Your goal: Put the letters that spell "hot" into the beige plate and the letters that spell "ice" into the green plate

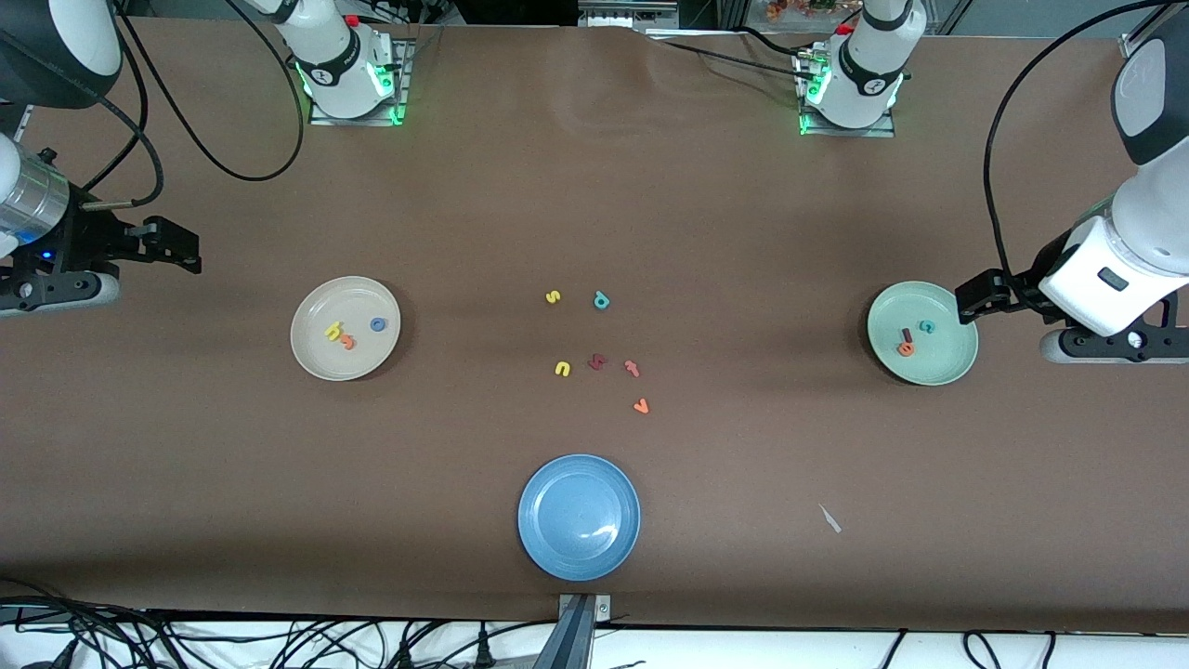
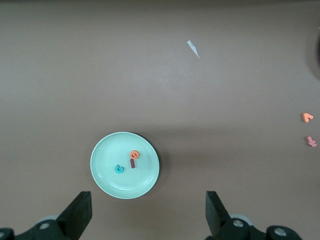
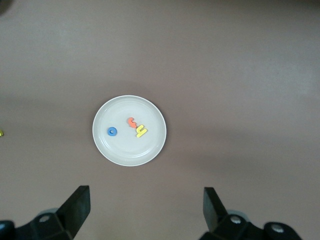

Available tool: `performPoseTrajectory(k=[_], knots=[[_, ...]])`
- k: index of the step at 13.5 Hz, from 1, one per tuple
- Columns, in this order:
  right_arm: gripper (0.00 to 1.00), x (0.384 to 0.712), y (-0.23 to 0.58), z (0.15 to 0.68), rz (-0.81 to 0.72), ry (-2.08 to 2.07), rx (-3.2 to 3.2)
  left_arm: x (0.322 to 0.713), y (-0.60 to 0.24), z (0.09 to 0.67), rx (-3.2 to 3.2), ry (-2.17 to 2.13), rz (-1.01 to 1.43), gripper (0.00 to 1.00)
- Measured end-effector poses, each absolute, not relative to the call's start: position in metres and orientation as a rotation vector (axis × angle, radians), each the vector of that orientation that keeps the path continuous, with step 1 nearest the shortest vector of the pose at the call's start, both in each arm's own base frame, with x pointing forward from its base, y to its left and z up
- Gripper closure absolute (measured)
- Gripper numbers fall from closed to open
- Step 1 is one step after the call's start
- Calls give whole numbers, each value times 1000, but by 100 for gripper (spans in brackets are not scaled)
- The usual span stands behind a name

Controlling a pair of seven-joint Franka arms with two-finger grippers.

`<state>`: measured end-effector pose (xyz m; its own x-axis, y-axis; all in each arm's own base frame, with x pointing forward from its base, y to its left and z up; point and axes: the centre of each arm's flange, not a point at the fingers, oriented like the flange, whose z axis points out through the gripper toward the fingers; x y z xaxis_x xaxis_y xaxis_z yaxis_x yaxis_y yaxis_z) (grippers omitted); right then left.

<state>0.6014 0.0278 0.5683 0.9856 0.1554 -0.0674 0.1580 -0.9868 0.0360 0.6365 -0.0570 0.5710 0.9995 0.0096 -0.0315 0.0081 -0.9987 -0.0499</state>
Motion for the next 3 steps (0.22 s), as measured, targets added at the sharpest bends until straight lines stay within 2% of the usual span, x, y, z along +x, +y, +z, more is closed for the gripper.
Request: performPoseTrajectory(k=[3], knots=[[0,601,27,568,-100,242,3089,637,-51,566,-3089,-28,67,0]])
